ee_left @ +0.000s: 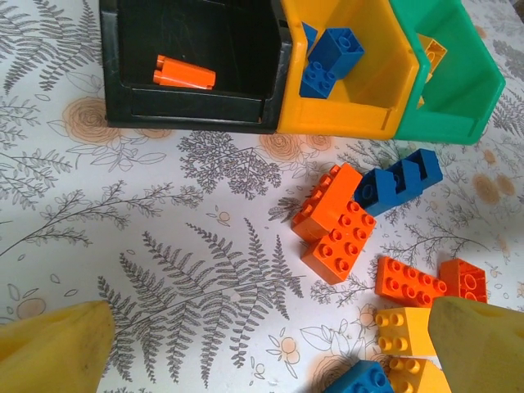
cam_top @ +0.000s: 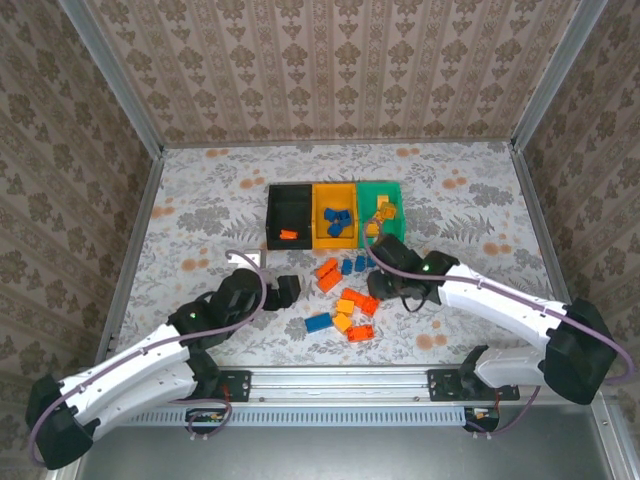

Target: Sort the legos into containers by color

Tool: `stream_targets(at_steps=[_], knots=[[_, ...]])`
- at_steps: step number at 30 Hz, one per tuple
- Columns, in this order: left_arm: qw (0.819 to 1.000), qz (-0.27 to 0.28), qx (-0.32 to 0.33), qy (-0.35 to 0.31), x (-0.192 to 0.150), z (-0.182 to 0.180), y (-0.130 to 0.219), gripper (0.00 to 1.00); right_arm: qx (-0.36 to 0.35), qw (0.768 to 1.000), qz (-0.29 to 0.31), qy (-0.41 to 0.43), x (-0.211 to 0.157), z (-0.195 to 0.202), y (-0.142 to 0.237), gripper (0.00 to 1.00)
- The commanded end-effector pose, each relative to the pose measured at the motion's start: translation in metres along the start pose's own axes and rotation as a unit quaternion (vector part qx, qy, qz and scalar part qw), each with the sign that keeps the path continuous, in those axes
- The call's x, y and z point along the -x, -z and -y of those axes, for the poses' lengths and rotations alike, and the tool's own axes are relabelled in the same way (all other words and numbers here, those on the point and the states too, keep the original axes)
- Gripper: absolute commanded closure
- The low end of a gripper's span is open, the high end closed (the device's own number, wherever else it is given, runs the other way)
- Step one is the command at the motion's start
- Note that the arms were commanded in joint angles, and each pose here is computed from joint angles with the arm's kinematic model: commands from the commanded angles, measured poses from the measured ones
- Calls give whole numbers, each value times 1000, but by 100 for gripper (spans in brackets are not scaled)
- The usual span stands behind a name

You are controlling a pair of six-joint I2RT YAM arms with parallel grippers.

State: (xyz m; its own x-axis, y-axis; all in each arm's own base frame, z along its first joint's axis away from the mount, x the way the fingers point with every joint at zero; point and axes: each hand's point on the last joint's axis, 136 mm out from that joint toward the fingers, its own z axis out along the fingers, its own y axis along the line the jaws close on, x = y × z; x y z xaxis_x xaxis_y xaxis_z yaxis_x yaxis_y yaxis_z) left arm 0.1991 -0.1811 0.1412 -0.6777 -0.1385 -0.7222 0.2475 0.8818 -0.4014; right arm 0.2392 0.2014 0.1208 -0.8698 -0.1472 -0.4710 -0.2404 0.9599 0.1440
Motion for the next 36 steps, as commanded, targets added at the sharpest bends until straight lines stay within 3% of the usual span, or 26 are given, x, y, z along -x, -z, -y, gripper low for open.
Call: stream_targets(at_steps=[1, 7, 15, 23, 26, 28, 31, 36], knots=[[1000, -2, 26, 14, -6, -16, 3, 0, 48, 998, 29, 20, 44, -41, 1, 67], [999, -7, 33, 20, -10, -23, 7, 0, 58, 996, 63, 35, 122, -95, -35, 67], [999, -7, 38, 22, -14, -31, 15, 0, -13, 997, 72, 10, 175, -84, -73, 67], [999, -6, 28, 22, -15, -30, 15, 0, -37, 997, 50, -55, 185, -45, -103, 63], [1000, -12, 24, 14, -16, -27, 13, 0, -30, 996, 39, -79, 184, -38, -114, 57], [1000, -15, 19, 11, -16, -24, 11, 0, -33, 995, 40, -84, 186, -34, -116, 47], [1000, -22, 14, 4, -16, -20, 8, 0, -29, 994, 52, -88, 192, -34, -109, 37], [999, -34, 5, -13, -13, -9, 1, 0, 3, 991, 89, -98, 192, -37, -78, 33]])
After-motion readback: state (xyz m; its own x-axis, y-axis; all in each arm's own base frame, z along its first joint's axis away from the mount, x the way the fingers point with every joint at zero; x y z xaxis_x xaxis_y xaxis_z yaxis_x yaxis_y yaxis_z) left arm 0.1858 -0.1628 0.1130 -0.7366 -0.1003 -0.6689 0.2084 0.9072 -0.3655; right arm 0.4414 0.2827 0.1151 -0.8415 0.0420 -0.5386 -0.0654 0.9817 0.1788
